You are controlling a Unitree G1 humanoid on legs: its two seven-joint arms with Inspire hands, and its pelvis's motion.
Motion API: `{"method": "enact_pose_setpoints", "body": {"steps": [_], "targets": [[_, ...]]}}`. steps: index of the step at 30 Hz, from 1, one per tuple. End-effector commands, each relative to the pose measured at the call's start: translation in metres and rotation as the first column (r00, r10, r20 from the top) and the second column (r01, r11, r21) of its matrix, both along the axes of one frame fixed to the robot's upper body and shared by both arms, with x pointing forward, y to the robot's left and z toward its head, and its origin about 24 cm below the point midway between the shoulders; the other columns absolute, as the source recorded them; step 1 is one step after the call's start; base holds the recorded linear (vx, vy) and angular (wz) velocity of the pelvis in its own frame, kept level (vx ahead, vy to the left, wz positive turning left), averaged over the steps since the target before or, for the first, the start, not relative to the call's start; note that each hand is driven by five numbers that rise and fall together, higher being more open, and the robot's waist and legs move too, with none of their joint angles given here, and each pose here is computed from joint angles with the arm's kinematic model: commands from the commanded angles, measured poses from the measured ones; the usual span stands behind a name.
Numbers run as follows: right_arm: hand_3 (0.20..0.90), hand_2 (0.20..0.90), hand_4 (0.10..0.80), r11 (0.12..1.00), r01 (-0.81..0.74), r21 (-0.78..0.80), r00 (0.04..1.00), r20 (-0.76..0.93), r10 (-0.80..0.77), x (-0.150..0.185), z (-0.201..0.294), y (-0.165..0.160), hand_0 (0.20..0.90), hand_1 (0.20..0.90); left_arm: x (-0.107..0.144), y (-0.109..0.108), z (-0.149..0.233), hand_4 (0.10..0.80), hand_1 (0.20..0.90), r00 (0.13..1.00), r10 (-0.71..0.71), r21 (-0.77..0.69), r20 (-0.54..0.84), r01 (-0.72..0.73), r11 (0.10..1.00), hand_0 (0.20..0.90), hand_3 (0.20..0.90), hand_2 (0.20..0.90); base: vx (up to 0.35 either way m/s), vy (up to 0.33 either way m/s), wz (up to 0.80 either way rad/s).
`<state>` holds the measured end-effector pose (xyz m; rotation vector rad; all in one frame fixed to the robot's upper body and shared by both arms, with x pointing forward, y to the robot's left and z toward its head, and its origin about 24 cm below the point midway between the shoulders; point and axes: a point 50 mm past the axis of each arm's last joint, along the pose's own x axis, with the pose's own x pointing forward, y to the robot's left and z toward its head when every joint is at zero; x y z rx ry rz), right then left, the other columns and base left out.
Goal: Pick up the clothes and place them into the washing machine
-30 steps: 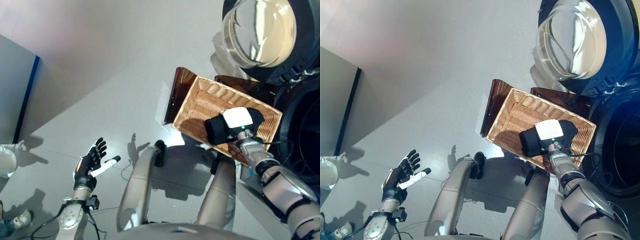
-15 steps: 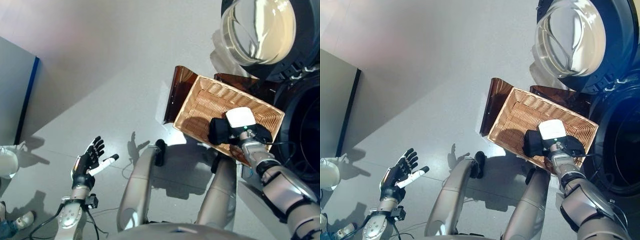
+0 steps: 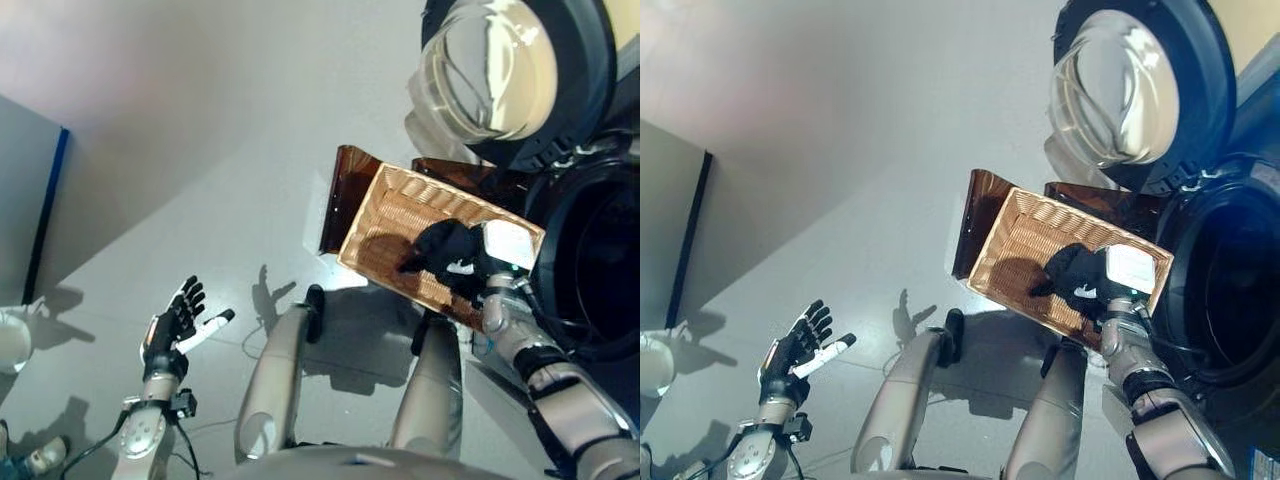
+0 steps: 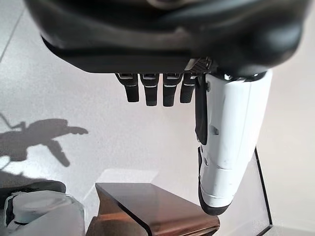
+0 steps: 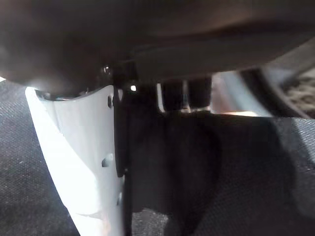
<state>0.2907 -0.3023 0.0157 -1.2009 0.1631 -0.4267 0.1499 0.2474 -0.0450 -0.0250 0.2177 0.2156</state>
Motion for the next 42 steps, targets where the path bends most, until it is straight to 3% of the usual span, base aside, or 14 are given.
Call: {"method": "enact_pose_setpoints", "body": {"steps": [1, 7, 11, 12, 13, 14, 15, 16, 20, 23, 25, 29, 32, 42], "targets": [[0.200, 0.200, 0.300, 0.974, 0.010, 0.226, 0.973, 0.221, -0.061, 0.003, 0.018, 0.000, 0.200, 0.200, -0.010, 0.032, 0.016, 0.800, 0.900, 0.993, 0.099, 0.099, 0.070, -0.105, 0.989, 0.900, 0.900, 0.900, 0.062, -0.019, -0.13], [0.200, 0.200, 0.300, 0.862, 0.099, 0.497, 0.954, 0.199, -0.224, -0.009, -0.003, -0.006, 0.200, 0.200, -0.011, 0.031, 0.010, 0.800, 0.900, 0.993, 0.109, 0.088, 0.044, -0.112, 0.990, 0.900, 0.900, 0.900, 0.062, -0.010, -0.05], [0.200, 0.200, 0.300, 0.697, 0.093, 0.711, 0.920, 0.206, -0.333, -0.014, -0.012, -0.005, 0.200, 0.200, -0.007, 0.025, 0.004, 0.800, 0.900, 0.993, 0.112, 0.062, 0.024, -0.113, 0.992, 0.900, 0.900, 0.900, 0.062, 0.003, -0.03], [0.200, 0.200, 0.300, 0.568, 0.090, 0.818, 0.889, 0.191, -0.415, -0.019, -0.021, -0.004, 0.200, 0.200, -0.006, 0.020, 0.001, 0.800, 0.900, 0.994, 0.104, 0.045, 0.015, -0.105, 0.993, 0.900, 0.900, 0.900, 0.080, 0.002, -0.07], [0.200, 0.200, 0.300, 0.507, 0.082, 0.858, 0.877, 0.179, -0.445, -0.022, -0.026, -0.003, 0.200, 0.200, -0.005, 0.016, -0.001, 0.800, 0.900, 0.995, 0.099, 0.032, 0.011, -0.099, 0.995, 0.900, 0.900, 0.900, 0.064, 0.002, -0.06], [0.200, 0.200, 0.300, 0.506, 0.081, 0.859, 0.877, 0.179, -0.445, -0.022, -0.026, -0.003, 0.200, 0.200, -0.005, 0.016, -0.001, 0.800, 0.900, 0.995, 0.099, 0.032, 0.011, -0.099, 0.995, 0.900, 0.900, 0.900, 0.053, -0.013, -0.02], [0.200, 0.200, 0.300, 0.357, 0.045, 0.933, 0.829, 0.165, -0.534, -0.026, -0.033, -0.002, 0.200, 0.200, -0.003, 0.012, -0.001, 0.800, 0.900, 0.996, 0.092, 0.019, 0.013, -0.092, 0.996, 0.900, 0.900, 0.900, 0.031, -0.013, -0.03], [0.200, 0.200, 0.300, 0.356, 0.044, 0.933, 0.829, 0.165, -0.534, -0.027, -0.033, -0.003, 0.200, 0.200, -0.003, 0.012, -0.001, 0.800, 0.900, 0.996, 0.091, 0.019, 0.013, -0.091, 0.996, 0.900, 0.900, 0.900, 0.050, -0.020, -0.05], [0.200, 0.200, 0.300, 0.018, -0.157, 0.987, 0.680, 0.121, -0.723, -0.032, -0.043, -0.001, 0.200, 0.200, -0.002, 0.006, -0.006, 0.800, 0.900, 0.996, 0.088, -0.013, -0.010, -0.088, 0.996, 0.900, 0.900, 0.900, 0.062, -0.020, -0.04], [0.200, 0.200, 0.300, -0.113, -0.283, 0.952, 0.592, 0.080, -0.802, -0.033, -0.046, 0.002, 0.200, 0.200, -0.003, 0.003, -0.007, 0.800, 0.900, 0.996, 0.085, -0.035, -0.014, -0.085, 0.996, 0.900, 0.900, 0.900, 0.050, -0.012, -0.02], [0.200, 0.200, 0.300, -0.139, -0.310, 0.941, 0.575, 0.069, -0.815, -0.034, -0.048, 0.003, 0.200, 0.200, -0.002, 0.003, -0.008, 0.800, 0.900, 0.996, 0.085, -0.040, -0.017, -0.086, 0.996, 0.900, 0.900, 0.900, 0.003, -0.004, -0.02], [0.200, 0.200, 0.300, -0.255, -0.519, 0.816, 0.401, -0.031, -0.916, -0.035, -0.052, 0.010, 0.200, 0.200, -0.002, -0.003, -0.011, 0.800, 0.900, 0.996, 0.081, -0.078, -0.025, -0.083, 0.994, 0.900, 0.900, 0.900, 0.008, -0.003, 0.00], [0.200, 0.200, 0.300, -0.251, -0.593, 0.765, 0.327, -0.055, -0.943, -0.033, -0.049, 0.012, 0.200, 0.200, -0.003, -0.007, -0.010, 0.800, 0.900, 0.997, 0.069, -0.100, -0.021, -0.071, 0.992, 0.900, 0.900, 0.900, 0.001, 0.002, -0.01], [0.200, 0.200, 0.300, -0.182, -0.642, 0.745, 0.261, -0.010, -0.965, -0.018, -0.022, -0.003, 0.200, 0.200, 0.001, -0.008, 0.001, 0.800, 0.900, 0.998, 0.057, -0.105, 0.039, -0.052, 0.993, 0.900, 0.900, 0.900, -0.038, 0.006, 0.00]]}}
